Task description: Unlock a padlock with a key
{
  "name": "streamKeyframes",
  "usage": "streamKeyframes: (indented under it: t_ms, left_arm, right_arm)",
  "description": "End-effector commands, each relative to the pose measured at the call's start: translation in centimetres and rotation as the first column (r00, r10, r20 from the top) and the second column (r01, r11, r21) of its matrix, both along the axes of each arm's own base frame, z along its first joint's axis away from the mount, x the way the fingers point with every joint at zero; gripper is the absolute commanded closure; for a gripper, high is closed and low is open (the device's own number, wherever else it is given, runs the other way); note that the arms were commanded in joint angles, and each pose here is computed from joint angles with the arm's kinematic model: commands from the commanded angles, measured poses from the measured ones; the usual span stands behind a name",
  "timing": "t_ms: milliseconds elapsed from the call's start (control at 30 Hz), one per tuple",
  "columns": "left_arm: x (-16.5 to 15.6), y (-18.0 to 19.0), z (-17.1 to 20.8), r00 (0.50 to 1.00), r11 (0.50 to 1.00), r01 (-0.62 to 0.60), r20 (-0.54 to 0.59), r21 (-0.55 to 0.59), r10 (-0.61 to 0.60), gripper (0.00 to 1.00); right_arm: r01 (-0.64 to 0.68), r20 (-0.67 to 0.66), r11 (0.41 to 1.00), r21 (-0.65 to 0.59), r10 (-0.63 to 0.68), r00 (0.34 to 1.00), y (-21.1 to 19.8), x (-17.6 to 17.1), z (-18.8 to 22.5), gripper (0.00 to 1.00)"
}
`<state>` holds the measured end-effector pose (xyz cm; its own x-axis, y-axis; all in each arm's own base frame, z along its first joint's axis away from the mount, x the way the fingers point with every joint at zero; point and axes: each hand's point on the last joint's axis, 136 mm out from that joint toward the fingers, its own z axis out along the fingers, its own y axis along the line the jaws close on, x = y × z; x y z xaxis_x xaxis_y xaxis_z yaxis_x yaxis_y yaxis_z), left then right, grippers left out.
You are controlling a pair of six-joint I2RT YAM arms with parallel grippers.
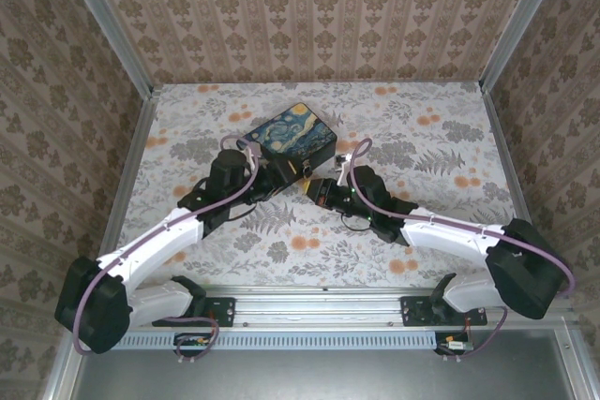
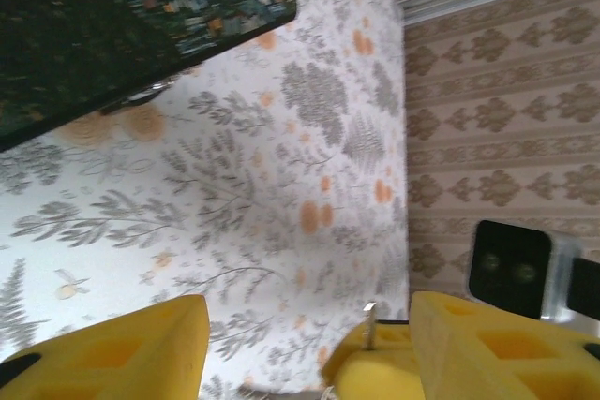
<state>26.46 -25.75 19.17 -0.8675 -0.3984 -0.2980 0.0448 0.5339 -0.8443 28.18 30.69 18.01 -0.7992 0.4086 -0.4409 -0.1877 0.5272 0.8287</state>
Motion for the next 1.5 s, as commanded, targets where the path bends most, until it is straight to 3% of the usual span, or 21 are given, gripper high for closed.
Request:
streamKeyframes:
  t_ms: [0,167,267,333,467,567,767,933,1133,1333,1467]
  left_arm:
    - [-0.1,0.2,1.2,0.998,0.996,0.049,0.045,0.071,-0.052,0.42]
    - [-1.1,-0.7,1.8,0.963,0.959,0.252,0.063,0.132,-0.262,0.46]
    - [-0.9,1.6,1.5,0.948,0.921,0.298,0.036,0.253,-0.316,0.44]
    - [-0.4,3.4,0.8,0.961,0.915,0.26,0.008,0.308,-0.276,0.43]
    - [-0.3,3.4,-1.3,0.978,0.921,0.202,-0.025,0.333,-0.205,0.42]
    - [-0.3,2.7,-4.0,0.992,0.901,0.128,-0.055,0.415,-0.115,0.39]
    - [1.5,-0.6,-5.7,1.0,0.864,0.018,-0.002,0.503,-0.02,0.32]
    - [3.8,-1.7,-7.2,0.998,0.764,-0.065,0.055,0.642,0.039,0.3]
    - [5.8,-3.1,-9.8,0.987,0.727,-0.154,0.063,0.669,0.15,0.26]
    - [6.9,-5.2,-11.8,0.962,0.691,-0.238,0.067,0.682,0.266,0.28]
    - [7.4,-5.1,-12.5,0.926,0.619,-0.325,0.107,0.715,0.363,0.3]
  right_arm:
    - [-0.071,0.078,0.995,-0.074,0.076,0.994,-0.2,-0.9,0.3,1.0]
    - [-0.231,0.129,0.957,-0.177,0.255,0.958,0.5,-2.8,0.4,1.0]
    - [-0.253,0.106,0.93,-0.268,0.289,0.951,-0.4,-3.3,0.0,1.0]
    - [-0.243,0.109,0.919,-0.311,0.288,0.951,-1.3,-3.4,0.0,1.0]
    - [-0.221,0.106,0.919,-0.327,0.268,0.958,-3.1,-3.2,-0.3,1.0]
    - [-0.221,0.082,0.918,-0.328,0.261,0.962,-4.2,-3.1,-1.1,1.0]
    - [-0.19,0.013,0.908,-0.373,0.209,0.978,-7.0,-2.4,-3.1,1.0]
    - [-0.11,-0.068,0.909,-0.401,0.09,0.994,-10.1,-1.4,-5.1,1.0]
    - [-0.042,-0.099,0.903,-0.428,-0.001,0.995,-11.9,-0.7,-6.9,1.0]
    - [-0.019,-0.092,0.899,-0.437,-0.024,0.995,-12.8,-0.1,-7.1,1.0]
    - [-0.017,-0.089,0.913,-0.408,-0.022,0.996,-12.9,0.2,-6.6,1.0]
